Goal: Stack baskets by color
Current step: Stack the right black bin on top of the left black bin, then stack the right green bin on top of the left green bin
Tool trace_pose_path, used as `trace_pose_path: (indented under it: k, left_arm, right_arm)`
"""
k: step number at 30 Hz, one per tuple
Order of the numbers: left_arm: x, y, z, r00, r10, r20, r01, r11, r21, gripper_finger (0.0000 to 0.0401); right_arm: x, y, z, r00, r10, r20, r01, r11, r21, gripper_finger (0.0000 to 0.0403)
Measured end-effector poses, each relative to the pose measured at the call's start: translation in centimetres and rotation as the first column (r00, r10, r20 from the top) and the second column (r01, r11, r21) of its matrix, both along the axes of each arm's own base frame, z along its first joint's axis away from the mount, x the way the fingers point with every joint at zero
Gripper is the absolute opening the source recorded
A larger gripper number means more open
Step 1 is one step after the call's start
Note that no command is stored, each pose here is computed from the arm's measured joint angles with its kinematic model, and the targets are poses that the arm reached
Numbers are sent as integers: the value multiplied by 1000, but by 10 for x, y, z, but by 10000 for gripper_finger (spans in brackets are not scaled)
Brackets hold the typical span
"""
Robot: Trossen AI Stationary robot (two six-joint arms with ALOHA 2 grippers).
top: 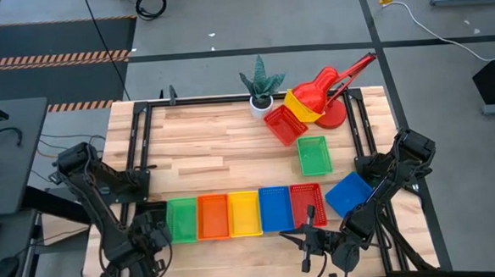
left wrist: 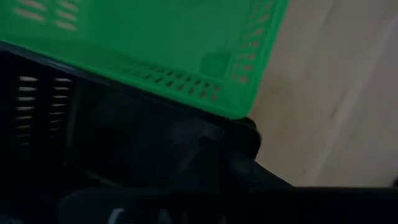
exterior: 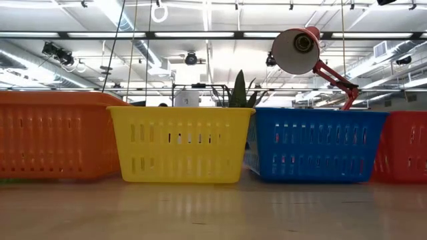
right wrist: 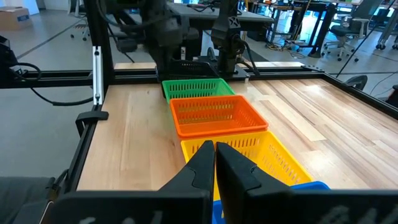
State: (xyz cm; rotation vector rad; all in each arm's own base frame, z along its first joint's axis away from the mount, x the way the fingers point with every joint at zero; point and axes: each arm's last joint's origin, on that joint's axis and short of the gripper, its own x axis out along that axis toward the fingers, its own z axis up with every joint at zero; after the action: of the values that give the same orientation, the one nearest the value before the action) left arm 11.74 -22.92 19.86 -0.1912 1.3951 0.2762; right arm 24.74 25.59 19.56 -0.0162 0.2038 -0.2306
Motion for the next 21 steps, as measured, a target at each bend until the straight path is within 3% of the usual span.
trace_pose_path:
  k: [4,11,17,21]
  left_arm:
    - [-3,3,-4,998,0,-59,1,1000,10,4]
    - [-1,0,34,998,9,-56,-6,998,59,4]
    - [11,-6,48,968,-7,250,-19,995,101,4]
    - [21,-9,52,846,-25,532,-73,984,162,7]
  right_arm:
    - [0,0,0,1000,0,0,0,1000,-2,20]
    - [1,-1,0,1000,-5,0,5,1000,-2,20]
    - [2,-2,0,1000,-10,2,10,1000,7,20]
    - [7,-12,11,997,-64,32,63,998,26,20]
